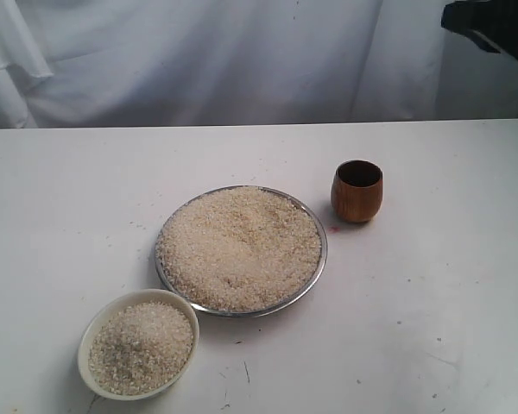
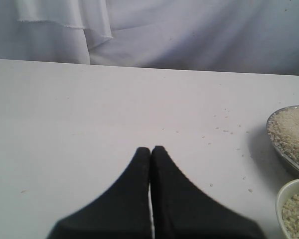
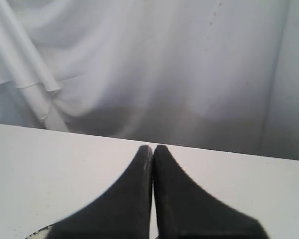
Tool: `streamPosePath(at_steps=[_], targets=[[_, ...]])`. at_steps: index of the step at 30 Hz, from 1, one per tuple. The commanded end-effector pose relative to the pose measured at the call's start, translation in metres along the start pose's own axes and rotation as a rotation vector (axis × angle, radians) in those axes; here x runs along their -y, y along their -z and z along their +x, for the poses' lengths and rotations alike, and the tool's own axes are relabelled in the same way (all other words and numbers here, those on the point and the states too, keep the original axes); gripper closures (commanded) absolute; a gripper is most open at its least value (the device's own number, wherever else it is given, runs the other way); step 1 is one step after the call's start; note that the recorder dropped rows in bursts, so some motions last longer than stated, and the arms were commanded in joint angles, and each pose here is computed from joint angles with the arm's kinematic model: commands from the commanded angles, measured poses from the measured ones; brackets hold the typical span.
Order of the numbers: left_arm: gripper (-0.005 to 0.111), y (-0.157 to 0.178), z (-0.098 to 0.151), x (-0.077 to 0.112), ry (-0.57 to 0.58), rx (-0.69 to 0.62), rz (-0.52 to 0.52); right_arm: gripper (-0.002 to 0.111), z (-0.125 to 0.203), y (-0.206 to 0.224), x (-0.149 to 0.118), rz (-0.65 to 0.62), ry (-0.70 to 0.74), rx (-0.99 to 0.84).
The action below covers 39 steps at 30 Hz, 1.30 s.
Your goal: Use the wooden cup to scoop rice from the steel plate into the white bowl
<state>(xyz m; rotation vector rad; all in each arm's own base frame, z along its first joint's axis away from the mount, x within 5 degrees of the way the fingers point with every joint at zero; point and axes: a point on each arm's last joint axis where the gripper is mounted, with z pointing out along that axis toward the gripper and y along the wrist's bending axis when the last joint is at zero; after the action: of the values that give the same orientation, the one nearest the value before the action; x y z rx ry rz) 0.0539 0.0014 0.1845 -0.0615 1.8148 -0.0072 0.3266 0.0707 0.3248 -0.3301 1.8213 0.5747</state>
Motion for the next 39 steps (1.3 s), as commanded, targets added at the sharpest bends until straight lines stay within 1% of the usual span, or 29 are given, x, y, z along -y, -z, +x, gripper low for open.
streamPosePath(at_steps=[1, 5, 9, 12, 19, 22, 24, 27, 35, 39], targets=[[0.107, 0.000, 0.000, 0.000, -0.002, 0.013, 0.003, 0.108, -0.002, 0.027, -0.016, 0.096, 0.003, 0.045], [0.107, 0.000, 0.000, 0.000, -0.002, 0.013, 0.003, 0.108, -0.010, 0.048, -0.033, 0.079, 0.002, 0.098], [0.107, 0.000, 0.000, 0.000, -0.002, 0.013, 0.003, 0.108, -0.013, 0.072, -0.046, 0.045, -0.053, 0.143], [0.107, 0.000, 0.000, 0.000, -0.002, 0.013, 0.003, 0.108, -0.007, 0.084, -0.050, 0.046, -0.085, 0.150], [0.107, 0.000, 0.000, 0.000, -0.002, 0.013, 0.003, 0.108, 0.009, 0.094, -0.053, 0.050, -0.081, 0.128], [0.107, 0.000, 0.000, 0.000, -0.002, 0.013, 0.003, 0.108, 0.009, 0.095, -0.049, 0.094, -0.065, 0.128], [0.107, 0.000, 0.000, 0.000, -0.002, 0.013, 0.003, 0.108, 0.009, 0.096, -0.043, 0.167, -0.035, 0.130], [0.107, 0.000, 0.000, 0.000, -0.002, 0.013, 0.003, 0.108, 0.009, 0.097, -0.035, 0.250, -0.038, 0.134], [0.107, 0.000, 0.000, 0.000, -0.002, 0.013, 0.003, 0.108, 0.009, 0.101, -0.026, 0.365, -0.046, 0.141], [0.107, 0.000, 0.000, 0.000, -0.002, 0.013, 0.003, 0.108, 0.012, 0.115, -0.024, 0.437, -0.047, 0.163]])
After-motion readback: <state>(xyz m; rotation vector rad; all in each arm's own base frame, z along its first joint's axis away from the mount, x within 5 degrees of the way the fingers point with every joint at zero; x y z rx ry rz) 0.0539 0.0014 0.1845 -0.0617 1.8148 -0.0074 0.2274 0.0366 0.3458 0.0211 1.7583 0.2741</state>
